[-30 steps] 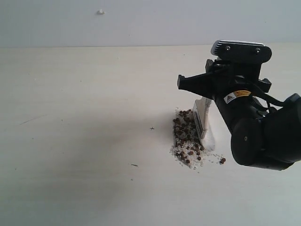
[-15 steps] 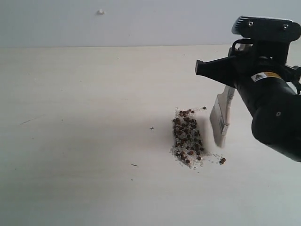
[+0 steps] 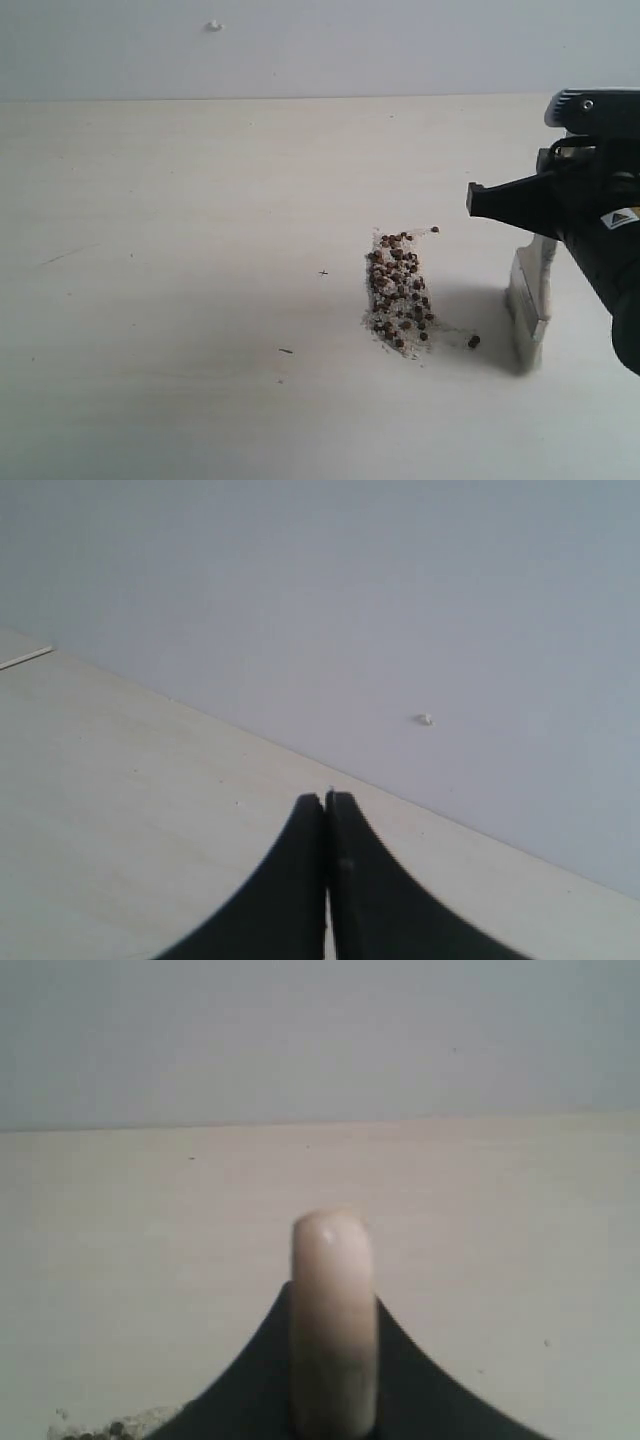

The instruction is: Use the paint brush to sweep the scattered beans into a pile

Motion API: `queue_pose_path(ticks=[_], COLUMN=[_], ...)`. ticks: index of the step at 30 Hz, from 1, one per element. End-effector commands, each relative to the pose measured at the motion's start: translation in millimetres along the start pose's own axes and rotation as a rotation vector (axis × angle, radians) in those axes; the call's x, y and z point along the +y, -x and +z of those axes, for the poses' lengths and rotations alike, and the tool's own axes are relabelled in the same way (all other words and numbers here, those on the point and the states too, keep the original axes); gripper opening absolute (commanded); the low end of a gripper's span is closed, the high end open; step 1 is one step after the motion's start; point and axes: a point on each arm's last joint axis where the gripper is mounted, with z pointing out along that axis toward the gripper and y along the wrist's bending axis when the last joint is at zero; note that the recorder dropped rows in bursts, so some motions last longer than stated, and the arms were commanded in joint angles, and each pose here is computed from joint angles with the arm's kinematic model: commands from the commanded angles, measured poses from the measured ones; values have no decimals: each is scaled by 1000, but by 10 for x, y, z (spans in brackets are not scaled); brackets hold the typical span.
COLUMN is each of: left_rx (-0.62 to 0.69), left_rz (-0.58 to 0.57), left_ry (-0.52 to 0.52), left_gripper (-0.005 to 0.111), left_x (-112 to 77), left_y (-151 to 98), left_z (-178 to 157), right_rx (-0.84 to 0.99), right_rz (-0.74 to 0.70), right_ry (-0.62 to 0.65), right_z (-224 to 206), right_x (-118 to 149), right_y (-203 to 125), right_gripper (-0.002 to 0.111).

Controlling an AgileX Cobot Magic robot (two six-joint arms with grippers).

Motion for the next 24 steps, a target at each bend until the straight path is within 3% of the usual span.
queue_pose_path(ticks=[1,6,14,24], left_rx=[-3,-3,-3,-3], left_rz=[-1,-1,-1,-1], left_ry=[4,4,4,4], left_gripper=[0,0,0,0], left_x=[7,7,7,7], left_y=[-6,-6,-6,-6], left_z=[-4,-4,-4,-4], right_rx=[56,57,82,-37], right_rz=[90,219,275,236], right_ry=[121,247,222,252], right_z=[23,74,192,39], right_x=[110,263,297,239], right_y=[-155,-242,-463,-102], right_gripper=[0,0,0,0])
